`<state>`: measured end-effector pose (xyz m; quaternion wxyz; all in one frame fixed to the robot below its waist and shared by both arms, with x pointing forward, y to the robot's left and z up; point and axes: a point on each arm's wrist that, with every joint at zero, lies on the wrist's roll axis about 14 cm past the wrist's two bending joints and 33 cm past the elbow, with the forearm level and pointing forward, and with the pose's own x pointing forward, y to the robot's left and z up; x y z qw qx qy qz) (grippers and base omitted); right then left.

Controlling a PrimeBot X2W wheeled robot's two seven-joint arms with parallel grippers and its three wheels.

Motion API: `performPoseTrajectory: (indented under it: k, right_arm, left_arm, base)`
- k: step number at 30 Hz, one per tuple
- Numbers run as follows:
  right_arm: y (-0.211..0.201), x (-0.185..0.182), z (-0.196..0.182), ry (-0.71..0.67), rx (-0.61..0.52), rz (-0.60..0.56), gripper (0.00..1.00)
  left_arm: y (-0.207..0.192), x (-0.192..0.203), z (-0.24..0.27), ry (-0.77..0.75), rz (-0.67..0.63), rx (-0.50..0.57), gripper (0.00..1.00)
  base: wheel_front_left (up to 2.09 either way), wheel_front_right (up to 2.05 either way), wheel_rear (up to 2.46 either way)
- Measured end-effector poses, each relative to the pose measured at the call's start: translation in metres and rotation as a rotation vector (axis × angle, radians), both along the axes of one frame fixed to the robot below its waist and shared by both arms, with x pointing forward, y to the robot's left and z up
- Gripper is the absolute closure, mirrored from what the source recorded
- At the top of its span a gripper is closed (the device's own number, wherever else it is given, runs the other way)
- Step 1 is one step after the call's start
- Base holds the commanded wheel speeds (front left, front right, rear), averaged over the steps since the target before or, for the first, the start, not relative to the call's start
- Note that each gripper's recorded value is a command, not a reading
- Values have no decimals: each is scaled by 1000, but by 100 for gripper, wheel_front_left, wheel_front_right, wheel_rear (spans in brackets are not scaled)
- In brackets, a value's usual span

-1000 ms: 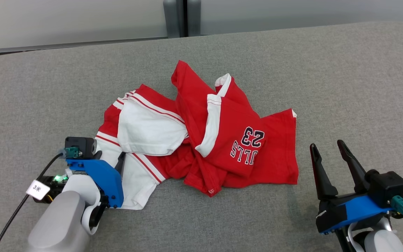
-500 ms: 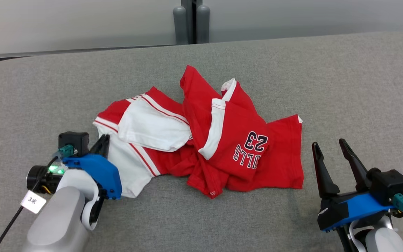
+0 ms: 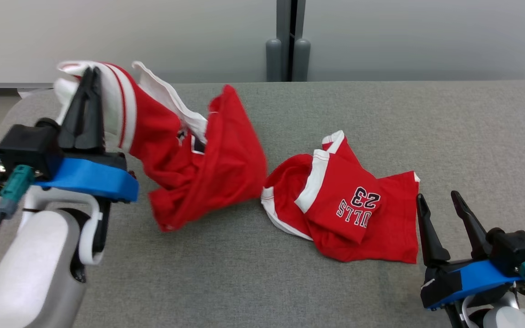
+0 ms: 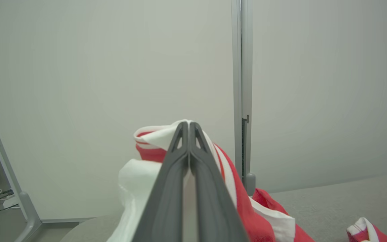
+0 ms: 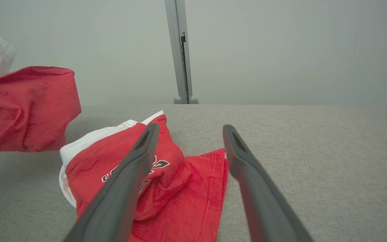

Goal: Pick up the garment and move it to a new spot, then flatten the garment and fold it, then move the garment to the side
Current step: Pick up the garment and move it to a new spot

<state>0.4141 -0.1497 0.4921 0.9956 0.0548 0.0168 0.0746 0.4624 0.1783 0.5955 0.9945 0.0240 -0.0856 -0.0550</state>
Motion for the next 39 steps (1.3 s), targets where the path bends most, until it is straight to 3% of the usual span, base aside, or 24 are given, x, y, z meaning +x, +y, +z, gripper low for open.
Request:
performPoseTrajectory:
  k: [8, 19, 26, 33, 37, 39]
  right_arm:
    - [22, 6, 1, -1, 9, 61, 0]
    - [48, 27, -17, 46, -2, 140, 0]
    - [48, 49, -33, 80, -34, 160, 0]
    - [49, 64, -55, 120, -47, 177, 0]
    - [44, 66, -59, 126, -51, 167, 0]
    - [40, 67, -55, 116, -53, 155, 0]
  left_arm:
    - [81, -29, 84, -185, 229, 77, 100]
    - [183, -40, 56, -82, 489, 104, 100]
    - [203, -13, -26, 133, 494, 99, 100]
    - [193, -17, -157, 440, 500, -66, 100]
    - [183, -29, -203, 540, 502, -185, 100]
    - [179, -31, -210, 535, 505, -225, 0]
  base:
    - [0, 0, 0]
    - [0, 0, 0]
    - [0, 0, 0]
    - [0, 0, 0]
    - [0, 0, 0]
    - [0, 0, 0]
